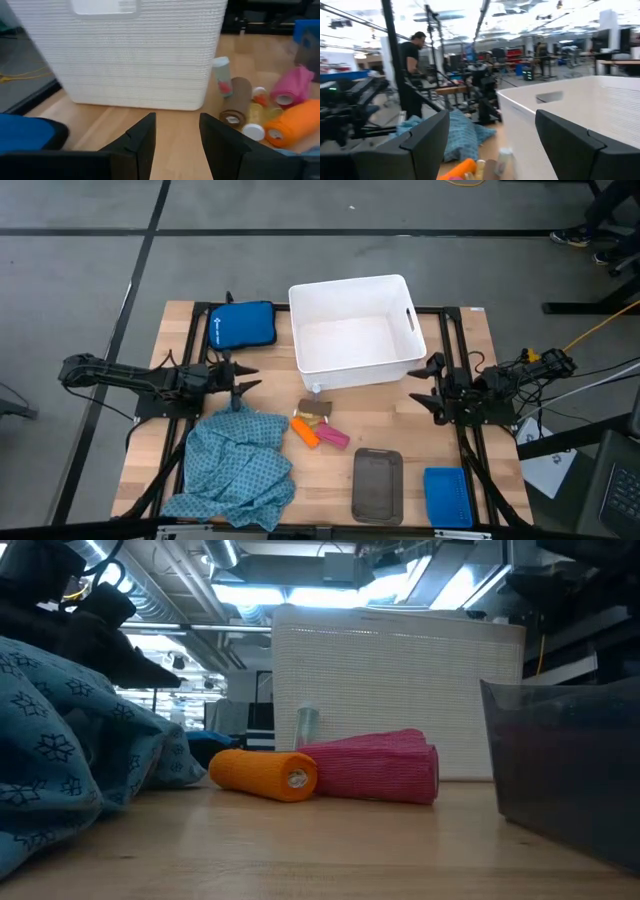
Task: Pick & place medical supplies in basket/bin
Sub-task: Put the orange bandage into the black bin
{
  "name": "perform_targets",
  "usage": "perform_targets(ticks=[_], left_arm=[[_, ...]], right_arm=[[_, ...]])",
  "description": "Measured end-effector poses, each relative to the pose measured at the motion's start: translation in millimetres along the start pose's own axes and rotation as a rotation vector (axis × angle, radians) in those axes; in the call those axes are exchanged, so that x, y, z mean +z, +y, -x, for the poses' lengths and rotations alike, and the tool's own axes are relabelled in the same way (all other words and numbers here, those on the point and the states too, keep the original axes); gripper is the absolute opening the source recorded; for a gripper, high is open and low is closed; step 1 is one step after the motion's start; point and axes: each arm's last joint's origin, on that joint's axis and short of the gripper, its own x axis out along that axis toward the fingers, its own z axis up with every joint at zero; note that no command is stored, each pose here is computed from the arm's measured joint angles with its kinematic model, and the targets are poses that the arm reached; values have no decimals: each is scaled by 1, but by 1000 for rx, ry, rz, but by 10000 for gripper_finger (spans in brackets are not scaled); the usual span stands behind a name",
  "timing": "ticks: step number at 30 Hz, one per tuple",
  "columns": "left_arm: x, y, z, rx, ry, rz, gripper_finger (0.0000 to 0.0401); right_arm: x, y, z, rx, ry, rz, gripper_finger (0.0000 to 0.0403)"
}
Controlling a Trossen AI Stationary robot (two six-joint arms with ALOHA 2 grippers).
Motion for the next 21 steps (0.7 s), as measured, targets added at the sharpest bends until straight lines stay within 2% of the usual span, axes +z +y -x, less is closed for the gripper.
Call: perform_targets(ticks=[8,13,18,21], left_arm=[[3,-5,1,-183,-25,-9,148],[4,-5,1,-173,-28,26,148],[10,-1,1,-45,-90,54,148],[15,-1,1,-40,-146,104,148]], right_arm=[[0,2,0,52,0,-7,297],[0,2,0,51,1,-25,297],[0,0,0,14,-1,19,297],[0,0,0,-4,-5,46,297]])
